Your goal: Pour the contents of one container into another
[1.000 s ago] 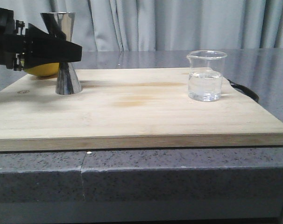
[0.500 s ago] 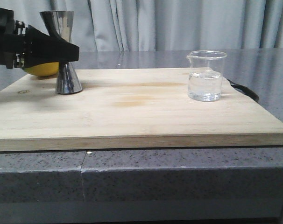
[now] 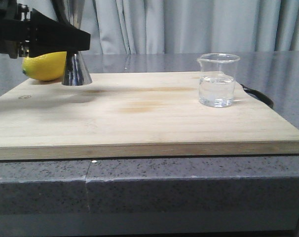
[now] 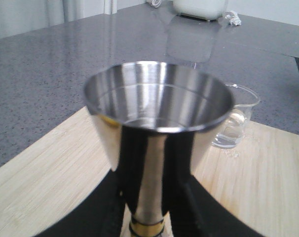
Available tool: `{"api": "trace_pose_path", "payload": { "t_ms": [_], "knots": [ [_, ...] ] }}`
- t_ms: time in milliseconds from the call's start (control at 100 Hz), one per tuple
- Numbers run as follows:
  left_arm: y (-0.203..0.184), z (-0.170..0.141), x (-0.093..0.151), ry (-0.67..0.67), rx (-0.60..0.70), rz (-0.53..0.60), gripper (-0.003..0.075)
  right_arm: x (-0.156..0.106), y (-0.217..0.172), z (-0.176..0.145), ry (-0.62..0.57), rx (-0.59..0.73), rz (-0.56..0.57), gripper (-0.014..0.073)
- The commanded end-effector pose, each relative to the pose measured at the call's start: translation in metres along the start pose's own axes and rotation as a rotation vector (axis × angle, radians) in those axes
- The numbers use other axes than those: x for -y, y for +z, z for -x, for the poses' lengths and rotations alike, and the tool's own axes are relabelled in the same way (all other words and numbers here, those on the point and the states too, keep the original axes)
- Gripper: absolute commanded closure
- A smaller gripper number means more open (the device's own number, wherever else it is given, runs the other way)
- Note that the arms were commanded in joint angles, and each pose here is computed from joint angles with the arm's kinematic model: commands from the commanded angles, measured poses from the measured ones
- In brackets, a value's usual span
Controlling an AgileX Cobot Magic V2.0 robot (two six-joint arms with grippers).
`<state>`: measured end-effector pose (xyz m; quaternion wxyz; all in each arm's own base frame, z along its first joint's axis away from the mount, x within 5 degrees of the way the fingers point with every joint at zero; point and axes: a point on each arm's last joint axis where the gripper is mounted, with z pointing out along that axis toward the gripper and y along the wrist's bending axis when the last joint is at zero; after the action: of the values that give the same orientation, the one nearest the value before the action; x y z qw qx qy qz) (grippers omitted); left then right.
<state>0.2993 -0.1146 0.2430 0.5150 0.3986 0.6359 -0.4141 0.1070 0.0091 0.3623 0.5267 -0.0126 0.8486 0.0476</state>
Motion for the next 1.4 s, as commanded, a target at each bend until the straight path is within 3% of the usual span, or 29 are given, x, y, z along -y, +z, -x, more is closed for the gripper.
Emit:
{"api": "trace_pose_path", "payload": {
  "t_ms": [0, 150, 480, 800, 1390],
  "knots": [
    [-0.001, 0.036, 0.016, 0.057, 0.163, -0.083, 0.0566, -0.003, -0.004, 0.018, -0.014, 0.113, 0.029, -0.0041],
    [0.005, 0.048, 0.019, 0.098, 0.179, -0.109, 0.0566, -0.012, -0.002, 0.022, -0.010, 0.145, 0.130, -0.0041],
    [0.013, 0.057, 0.024, 0.118, 0.191, -0.143, 0.0566, -0.018, 0.018, 0.013, 0.000, 0.119, 0.215, -0.0041],
    [0.013, 0.057, 0.024, 0.119, 0.187, -0.135, 0.0566, -0.018, 0.043, -0.027, 0.020, 0.053, 0.247, -0.0041],
    [0.013, 0.056, 0.023, 0.117, 0.185, -0.133, 0.0566, -0.022, 0.042, -0.033, 0.003, -0.010, 0.301, -0.0041]
  ]
}}
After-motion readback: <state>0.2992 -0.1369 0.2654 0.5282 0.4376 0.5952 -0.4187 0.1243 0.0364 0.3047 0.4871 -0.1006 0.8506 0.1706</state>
